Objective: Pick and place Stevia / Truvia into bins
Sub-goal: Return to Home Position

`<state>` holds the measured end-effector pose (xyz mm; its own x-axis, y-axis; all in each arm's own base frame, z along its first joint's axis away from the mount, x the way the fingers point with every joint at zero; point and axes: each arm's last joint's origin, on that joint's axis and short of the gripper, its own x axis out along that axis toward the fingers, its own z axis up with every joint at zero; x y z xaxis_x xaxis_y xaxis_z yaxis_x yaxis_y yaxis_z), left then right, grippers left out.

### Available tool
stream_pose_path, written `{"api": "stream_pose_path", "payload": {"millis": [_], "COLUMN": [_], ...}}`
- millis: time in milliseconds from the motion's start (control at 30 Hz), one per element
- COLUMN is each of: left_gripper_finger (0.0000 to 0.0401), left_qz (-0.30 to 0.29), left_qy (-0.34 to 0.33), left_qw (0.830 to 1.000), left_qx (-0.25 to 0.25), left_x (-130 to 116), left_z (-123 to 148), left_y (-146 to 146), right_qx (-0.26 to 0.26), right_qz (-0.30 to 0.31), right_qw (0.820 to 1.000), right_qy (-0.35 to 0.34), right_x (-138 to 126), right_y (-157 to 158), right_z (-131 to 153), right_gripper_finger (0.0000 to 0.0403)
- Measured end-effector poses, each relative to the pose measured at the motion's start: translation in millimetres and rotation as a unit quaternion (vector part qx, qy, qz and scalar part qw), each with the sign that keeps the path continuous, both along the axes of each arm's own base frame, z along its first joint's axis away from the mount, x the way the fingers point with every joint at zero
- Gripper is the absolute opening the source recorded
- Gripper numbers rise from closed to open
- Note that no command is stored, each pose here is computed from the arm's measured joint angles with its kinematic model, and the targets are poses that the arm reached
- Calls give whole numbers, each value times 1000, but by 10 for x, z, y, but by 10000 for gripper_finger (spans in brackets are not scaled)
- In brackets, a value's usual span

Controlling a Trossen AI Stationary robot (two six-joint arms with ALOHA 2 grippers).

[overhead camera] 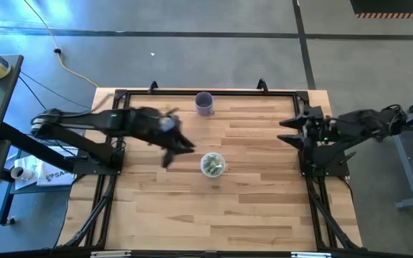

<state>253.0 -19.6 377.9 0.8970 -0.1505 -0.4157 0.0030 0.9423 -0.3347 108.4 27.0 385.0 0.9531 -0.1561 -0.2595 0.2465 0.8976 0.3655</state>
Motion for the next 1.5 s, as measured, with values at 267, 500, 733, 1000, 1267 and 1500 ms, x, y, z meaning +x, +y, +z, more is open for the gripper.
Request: {"api": "stream_pose_path", "payload": {"millis": [267,500,733,1000,1267,1500], "left_gripper_finger": [124,124,124,124,124,124], "left_qz": [11,25,64,116,186,227], "left_qy": [-138,-167,-181,-204,-224,-219], "left_qw": [990,986,981,972,957,948], "left_qx": [0,-3,-2,-2,-17,-49], "left_x": [-756,-1131,-1330,-1509,-1570,-1565], "left_z": [-348,-767,-1072,-1249,-1224,-1238], "left_y": [294,465,529,542,557,581], "right_qx": [20,14,-1,52,49,10], "right_qz": [27,2,-2,0,29,50], "right_qw": [991,976,961,960,975,983], "right_qy": [-129,-216,-277,-274,-216,-177], "right_x": [141,-280,-428,-239,-131,-116], "right_y": [54,-147,-195,-135,-147,-258], "right_z": [-693,-927,-1190,-1718,-1992,-2064], "right_gripper_finger": [277,277,277,277,277,277]}}
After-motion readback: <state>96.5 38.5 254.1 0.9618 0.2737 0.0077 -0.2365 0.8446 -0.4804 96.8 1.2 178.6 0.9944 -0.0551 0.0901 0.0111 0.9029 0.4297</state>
